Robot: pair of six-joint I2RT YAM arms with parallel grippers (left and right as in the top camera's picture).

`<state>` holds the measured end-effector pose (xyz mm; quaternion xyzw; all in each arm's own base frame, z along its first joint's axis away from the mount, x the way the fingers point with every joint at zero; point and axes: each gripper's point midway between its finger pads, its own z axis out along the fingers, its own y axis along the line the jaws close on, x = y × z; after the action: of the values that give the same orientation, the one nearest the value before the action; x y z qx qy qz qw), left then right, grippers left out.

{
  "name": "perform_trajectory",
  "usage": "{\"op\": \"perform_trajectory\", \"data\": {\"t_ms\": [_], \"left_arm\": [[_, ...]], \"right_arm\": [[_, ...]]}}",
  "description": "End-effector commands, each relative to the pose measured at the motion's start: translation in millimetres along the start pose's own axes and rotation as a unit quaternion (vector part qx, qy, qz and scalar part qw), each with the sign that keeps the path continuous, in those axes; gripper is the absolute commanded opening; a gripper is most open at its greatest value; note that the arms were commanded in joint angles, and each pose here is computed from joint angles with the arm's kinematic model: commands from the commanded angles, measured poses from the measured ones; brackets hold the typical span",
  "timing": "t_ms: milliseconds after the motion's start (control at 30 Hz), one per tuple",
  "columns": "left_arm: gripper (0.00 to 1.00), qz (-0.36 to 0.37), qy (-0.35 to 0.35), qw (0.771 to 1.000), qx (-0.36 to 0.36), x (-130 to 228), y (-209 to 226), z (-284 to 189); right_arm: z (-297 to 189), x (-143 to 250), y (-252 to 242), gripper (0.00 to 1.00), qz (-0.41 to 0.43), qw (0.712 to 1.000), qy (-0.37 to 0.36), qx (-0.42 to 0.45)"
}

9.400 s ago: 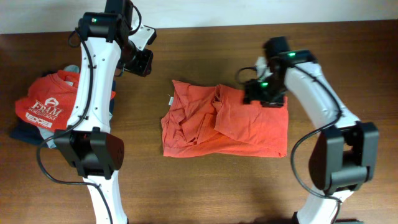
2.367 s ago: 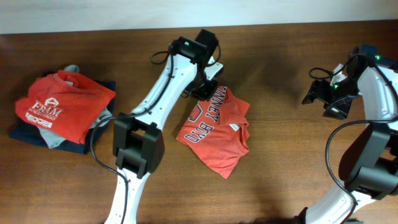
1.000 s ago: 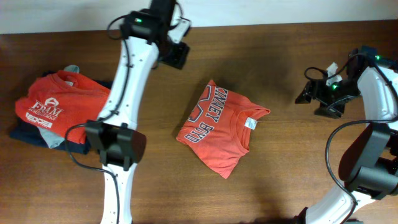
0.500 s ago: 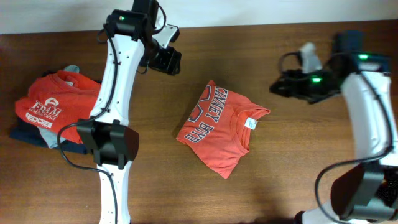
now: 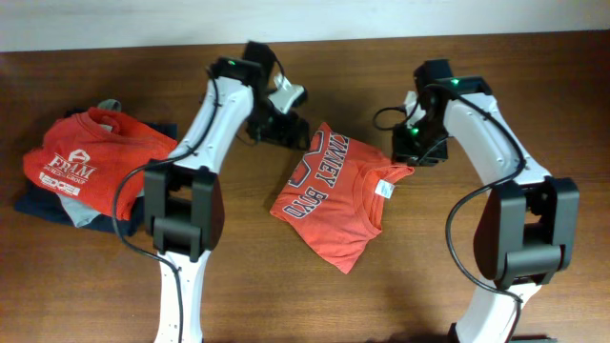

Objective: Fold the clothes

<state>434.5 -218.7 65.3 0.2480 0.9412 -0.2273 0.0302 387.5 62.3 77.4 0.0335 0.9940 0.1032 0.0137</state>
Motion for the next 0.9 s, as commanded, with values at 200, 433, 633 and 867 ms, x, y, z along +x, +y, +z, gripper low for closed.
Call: {"op": "perform_trajectory", "data": {"t_ms": [200, 433, 633, 867], "left_arm": [[0.85, -0.012, 0.049, 0.998, 0.032, 40.0, -15.2, 58.3], [0.82, -0.021, 0.04, 0.989, 0.141, 46.7, -47.6, 71.4], [0.43, -0.019, 0.035, 0.985, 0.167, 45.5, -56.8, 70.2], [0.0, -0.016, 0.027, 0.982, 0.186, 42.0, -62.3, 67.0]], "right_arm": [[-3.3, -0.9, -0.8, 0.4, -0.026, 1.0, -0.004, -0.002], [-3.3, -2.7, -0.6, 0.4, -0.028, 1.0, -0.008, -0.002], [-3.3, -3.1, -0.5, 0.4, -0.028, 1.0, -0.009, -0.002], [-3.3, -2.4, -0.6, 0.4, -0.028, 1.0, -0.007, -0.002]]}}
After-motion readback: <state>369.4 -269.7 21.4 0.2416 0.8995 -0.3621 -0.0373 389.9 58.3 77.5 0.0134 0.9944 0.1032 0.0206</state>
